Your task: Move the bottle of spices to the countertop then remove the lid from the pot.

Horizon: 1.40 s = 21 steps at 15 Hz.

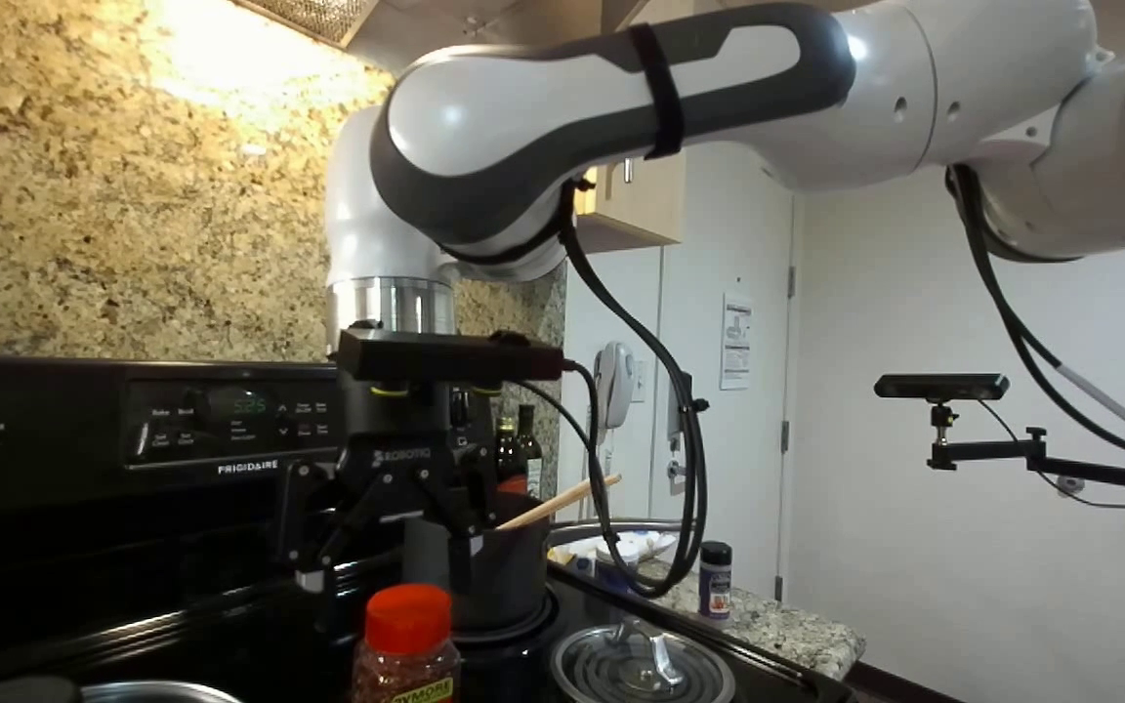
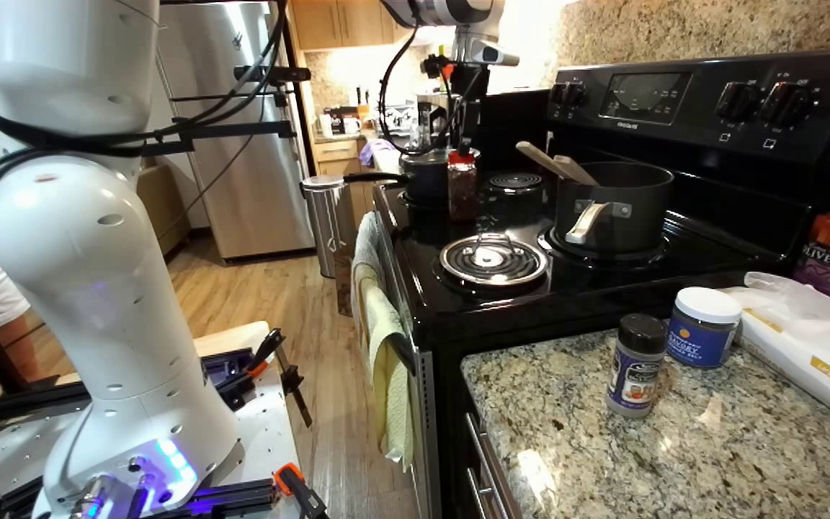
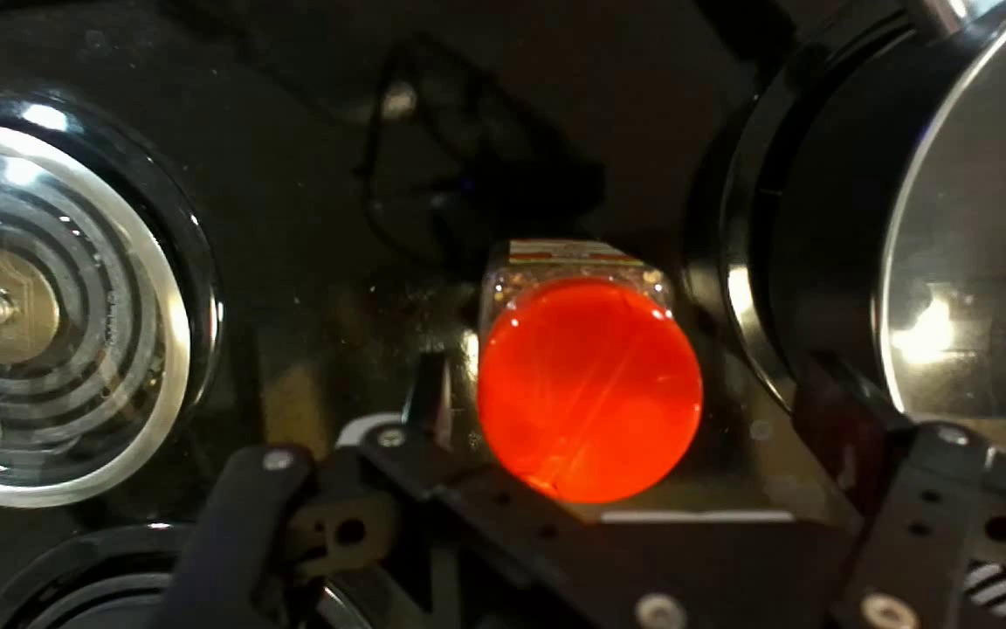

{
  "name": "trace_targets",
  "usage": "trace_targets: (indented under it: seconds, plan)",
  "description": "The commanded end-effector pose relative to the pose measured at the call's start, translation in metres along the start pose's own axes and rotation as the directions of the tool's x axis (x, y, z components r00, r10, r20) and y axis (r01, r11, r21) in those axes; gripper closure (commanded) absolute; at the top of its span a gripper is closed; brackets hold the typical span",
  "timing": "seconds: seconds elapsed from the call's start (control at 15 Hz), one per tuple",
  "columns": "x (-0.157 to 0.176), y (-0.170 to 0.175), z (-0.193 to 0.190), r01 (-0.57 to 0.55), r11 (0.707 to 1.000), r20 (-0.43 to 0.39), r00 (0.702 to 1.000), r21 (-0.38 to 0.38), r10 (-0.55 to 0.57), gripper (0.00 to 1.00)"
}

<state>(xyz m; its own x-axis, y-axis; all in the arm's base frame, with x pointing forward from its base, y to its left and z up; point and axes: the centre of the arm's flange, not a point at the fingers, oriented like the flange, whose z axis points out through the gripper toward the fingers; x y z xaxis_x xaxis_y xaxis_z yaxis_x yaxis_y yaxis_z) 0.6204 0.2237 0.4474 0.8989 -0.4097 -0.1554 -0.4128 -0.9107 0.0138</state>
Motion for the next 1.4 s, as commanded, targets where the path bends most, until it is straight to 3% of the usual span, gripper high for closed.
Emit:
trace_targets:
  seconds: [0.0,0.2,0.27,0.73,1.0,1.33]
  plan:
    - [-0.008,0.001,0.001,-0.012,0.998,0.002,1.000,-0.063,0.012,0.00]
    - [-0.007,0.001,0.001,0.000,0.997,-0.009,1.000,-0.076,-0.001,0.00]
    - [-0.006,0.000,0.001,0.004,0.997,-0.016,1.000,-0.074,-0.005,0.25]
    - [-0.005,0.000,0.000,0.022,0.997,-0.010,1.000,-0.069,-0.023,0.64]
    - [-0.011,0.011,-0.015,0.044,0.998,-0.009,0.999,-0.043,-0.044,0.64]
    - [-0.039,0.048,-0.065,0.049,0.999,-0.057,0.997,-0.021,-0.050,0.64]
